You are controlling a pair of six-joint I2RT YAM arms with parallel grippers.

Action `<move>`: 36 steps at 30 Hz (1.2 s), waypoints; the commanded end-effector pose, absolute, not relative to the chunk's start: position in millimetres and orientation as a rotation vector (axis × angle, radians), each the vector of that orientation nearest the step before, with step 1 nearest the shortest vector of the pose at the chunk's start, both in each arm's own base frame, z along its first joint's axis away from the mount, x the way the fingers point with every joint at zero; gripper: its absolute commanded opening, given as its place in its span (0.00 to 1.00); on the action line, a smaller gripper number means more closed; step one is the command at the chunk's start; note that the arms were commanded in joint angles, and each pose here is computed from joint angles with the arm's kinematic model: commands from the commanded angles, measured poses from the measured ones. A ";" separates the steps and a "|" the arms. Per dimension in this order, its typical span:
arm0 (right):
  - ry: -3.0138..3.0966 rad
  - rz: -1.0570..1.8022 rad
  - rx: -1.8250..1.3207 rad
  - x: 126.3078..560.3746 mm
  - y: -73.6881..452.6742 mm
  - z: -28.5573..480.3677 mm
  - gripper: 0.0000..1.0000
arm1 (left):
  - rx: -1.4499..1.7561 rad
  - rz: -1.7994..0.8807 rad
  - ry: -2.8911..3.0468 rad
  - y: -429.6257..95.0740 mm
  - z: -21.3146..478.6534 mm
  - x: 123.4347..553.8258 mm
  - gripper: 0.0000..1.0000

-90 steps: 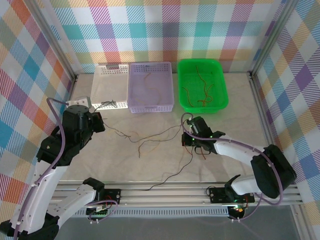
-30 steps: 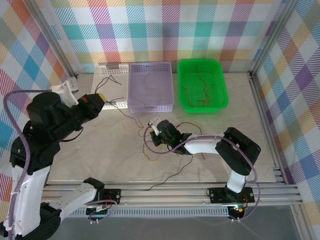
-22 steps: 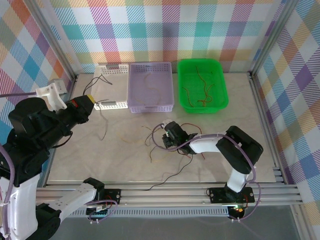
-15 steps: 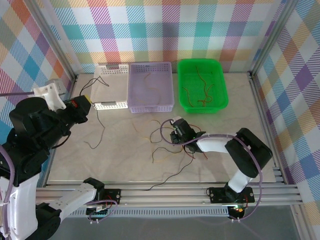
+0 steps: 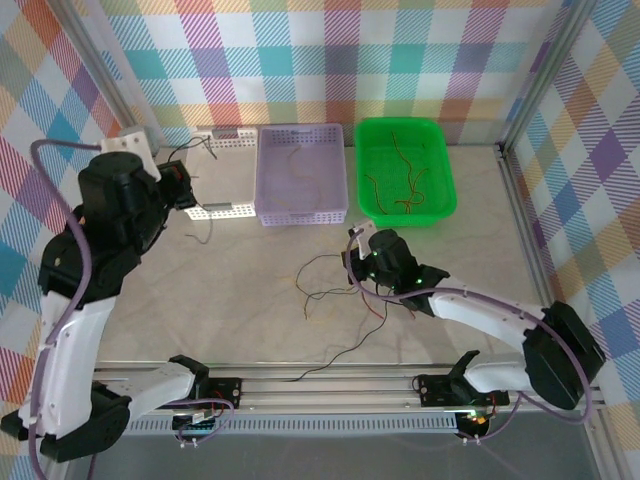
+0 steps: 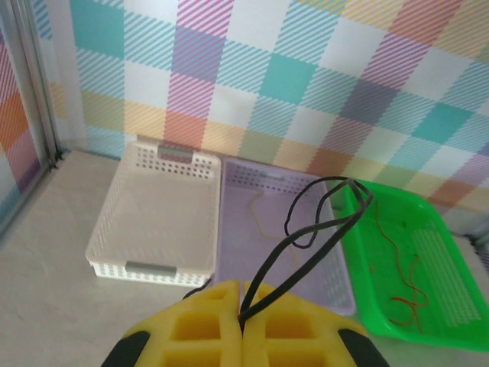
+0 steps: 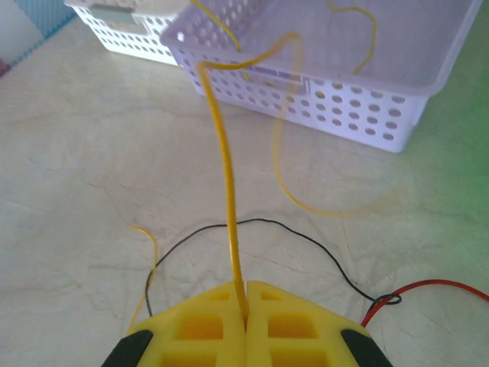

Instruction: Untangle the cables

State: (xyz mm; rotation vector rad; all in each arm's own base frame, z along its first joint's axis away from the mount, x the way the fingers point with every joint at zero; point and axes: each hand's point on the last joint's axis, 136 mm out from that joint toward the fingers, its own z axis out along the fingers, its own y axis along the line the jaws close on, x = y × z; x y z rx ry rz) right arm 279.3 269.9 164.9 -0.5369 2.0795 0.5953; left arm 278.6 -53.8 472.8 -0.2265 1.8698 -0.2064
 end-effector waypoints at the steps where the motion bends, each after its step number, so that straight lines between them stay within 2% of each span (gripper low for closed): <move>1: 2.064 0.637 -0.588 264.9 269.3 172.9 0.00 | -0.206 -0.123 1.784 -51.7 489.5 307.7 0.00; 13: 1.930 0.767 -0.647 238.3 267.0 213.0 0.00 | -0.273 -0.077 1.756 -41.4 464.1 430.2 0.00; 19: 1.892 0.818 -0.654 228.9 266.0 220.2 0.00 | -0.312 -0.033 1.789 -31.4 433.8 491.2 0.00; 28: 1.847 0.878 -0.654 218.6 264.6 225.2 0.00 | -0.436 0.034 1.898 -8.5 343.9 563.3 0.00; 36: 1.818 0.918 -0.654 211.5 263.5 229.6 0.00 | -0.543 0.079 2.018 6.0 254.7 585.2 0.00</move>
